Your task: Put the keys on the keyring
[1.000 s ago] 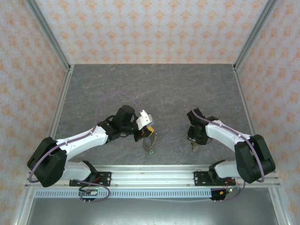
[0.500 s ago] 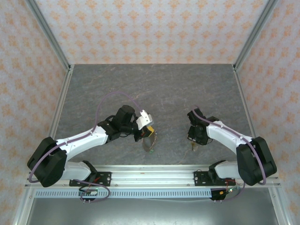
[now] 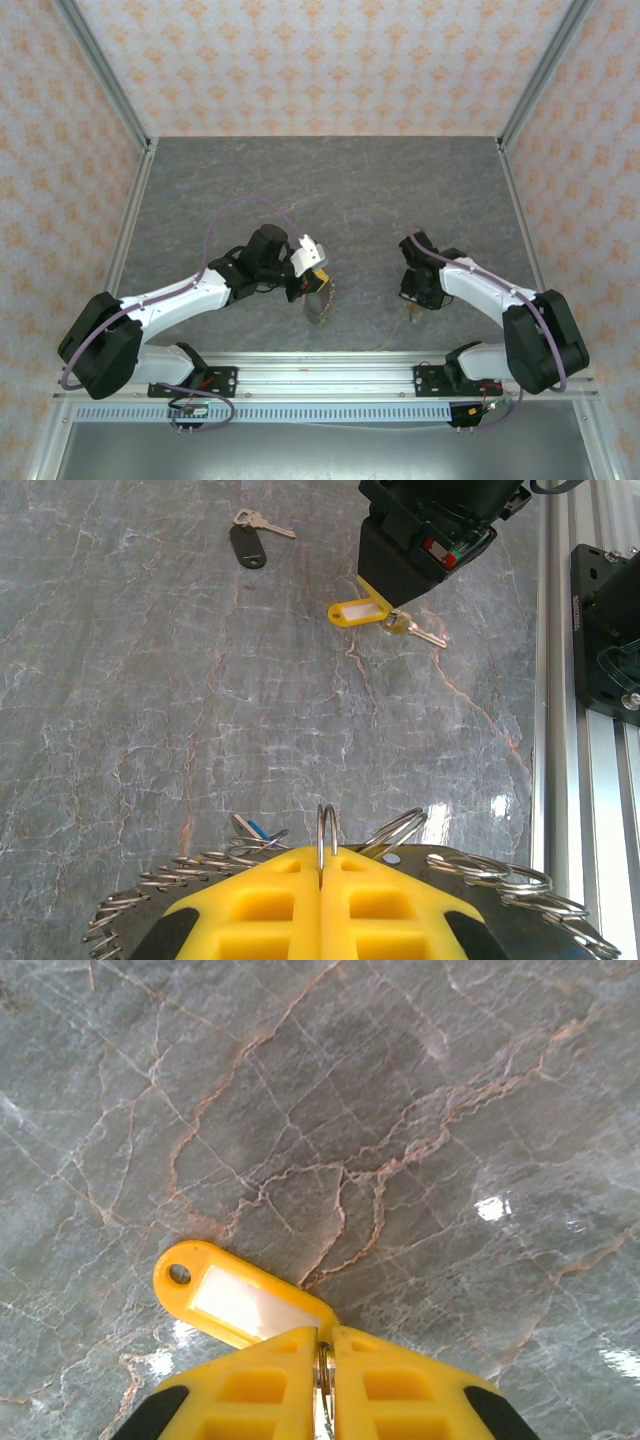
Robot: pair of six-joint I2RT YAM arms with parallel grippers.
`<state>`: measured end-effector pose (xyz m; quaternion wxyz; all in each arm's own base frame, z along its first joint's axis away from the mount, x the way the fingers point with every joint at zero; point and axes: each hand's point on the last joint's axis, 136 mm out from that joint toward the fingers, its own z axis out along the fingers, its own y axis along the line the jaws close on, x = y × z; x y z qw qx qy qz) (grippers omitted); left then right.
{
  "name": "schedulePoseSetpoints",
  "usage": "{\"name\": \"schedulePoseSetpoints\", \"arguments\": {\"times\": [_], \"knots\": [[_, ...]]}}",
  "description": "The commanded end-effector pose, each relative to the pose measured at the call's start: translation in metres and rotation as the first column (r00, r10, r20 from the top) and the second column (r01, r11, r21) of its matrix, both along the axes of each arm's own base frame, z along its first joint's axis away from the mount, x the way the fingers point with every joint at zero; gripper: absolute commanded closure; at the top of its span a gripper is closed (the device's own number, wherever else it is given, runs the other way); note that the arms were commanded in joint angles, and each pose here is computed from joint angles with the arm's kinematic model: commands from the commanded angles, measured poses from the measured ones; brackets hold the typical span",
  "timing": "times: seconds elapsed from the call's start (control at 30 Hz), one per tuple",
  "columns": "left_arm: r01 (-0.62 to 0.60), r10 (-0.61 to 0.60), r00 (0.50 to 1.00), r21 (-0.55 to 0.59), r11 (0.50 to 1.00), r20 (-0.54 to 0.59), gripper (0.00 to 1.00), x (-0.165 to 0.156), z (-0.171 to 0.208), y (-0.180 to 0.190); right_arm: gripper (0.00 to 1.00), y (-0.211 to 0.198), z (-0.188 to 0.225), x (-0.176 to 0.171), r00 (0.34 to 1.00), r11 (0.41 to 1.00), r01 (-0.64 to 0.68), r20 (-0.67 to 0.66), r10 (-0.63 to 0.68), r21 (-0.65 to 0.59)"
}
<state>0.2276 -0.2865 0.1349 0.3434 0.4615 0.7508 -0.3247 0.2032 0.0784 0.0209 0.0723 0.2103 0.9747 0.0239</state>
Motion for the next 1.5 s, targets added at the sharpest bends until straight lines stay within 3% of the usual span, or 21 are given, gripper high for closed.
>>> {"name": "schedulePoseSetpoints", "arguments": {"times": [0.0, 0.47, 0.77, 0.9, 1.03, 1.13, 1.23, 1.3, 1.4, 1.47], "knots": [[0.024, -0.024, 0.999, -0.013, 1.000, 0.023, 1.00, -0.002, 0.006, -0.005, 0.87, -0.006, -0.001, -0.009, 0.999, 0.999, -0.009, -0.038, 0.008, -0.033], [0.025, -0.025, 0.999, -0.006, 1.000, 0.024, 1.00, -0.001, 0.007, -0.005, 0.88, -0.002, -0.001, -0.010, 0.999, 1.000, -0.025, -0.045, 0.024, -0.013], [0.024, -0.024, 0.999, -0.006, 1.000, 0.025, 1.00, -0.001, 0.008, -0.005, 0.95, -0.002, 0.005, -0.007, 1.000, 1.000, -0.024, -0.020, 0.024, -0.011], [0.023, -0.023, 0.999, -0.005, 1.000, 0.025, 1.00, -0.001, 0.007, -0.005, 0.98, 0.008, 0.019, 0.002, 0.998, 0.998, -0.054, 0.043, 0.053, 0.043], [0.023, -0.023, 0.999, -0.004, 1.000, 0.027, 1.00, -0.001, 0.006, -0.005, 0.98, 0.037, 0.060, 0.027, 0.958, 0.968, -0.165, 0.266, 0.111, 0.188], [0.018, -0.018, 0.999, -0.005, 1.000, 0.033, 1.00, 0.000, 0.007, -0.004, 0.98, 0.065, 0.112, 0.046, 0.826, 0.904, -0.340, 0.542, 0.157, 0.258], [0.018, -0.018, 0.999, -0.006, 1.000, 0.035, 1.00, 0.000, 0.006, -0.004, 1.00, 0.085, 0.147, 0.047, 0.626, 0.813, -0.539, 0.751, 0.209, 0.223], [0.019, -0.018, 0.999, -0.004, 1.000, 0.032, 1.00, -0.001, 0.005, -0.004, 1.00, 0.094, 0.155, 0.036, 0.456, 0.736, -0.674, 0.820, 0.347, 0.064], [0.018, -0.018, 0.999, -0.006, 1.000, 0.038, 1.00, -0.001, 0.007, -0.004, 1.00, 0.085, 0.149, 0.031, 0.282, 0.650, -0.710, 0.737, 0.614, -0.270], [0.018, -0.018, 0.999, -0.004, 1.000, 0.041, 1.00, -0.001, 0.007, -0.003, 1.00, 0.094, 0.154, 0.022, 0.159, 0.541, -0.764, 0.711, 0.685, -0.350]]}}
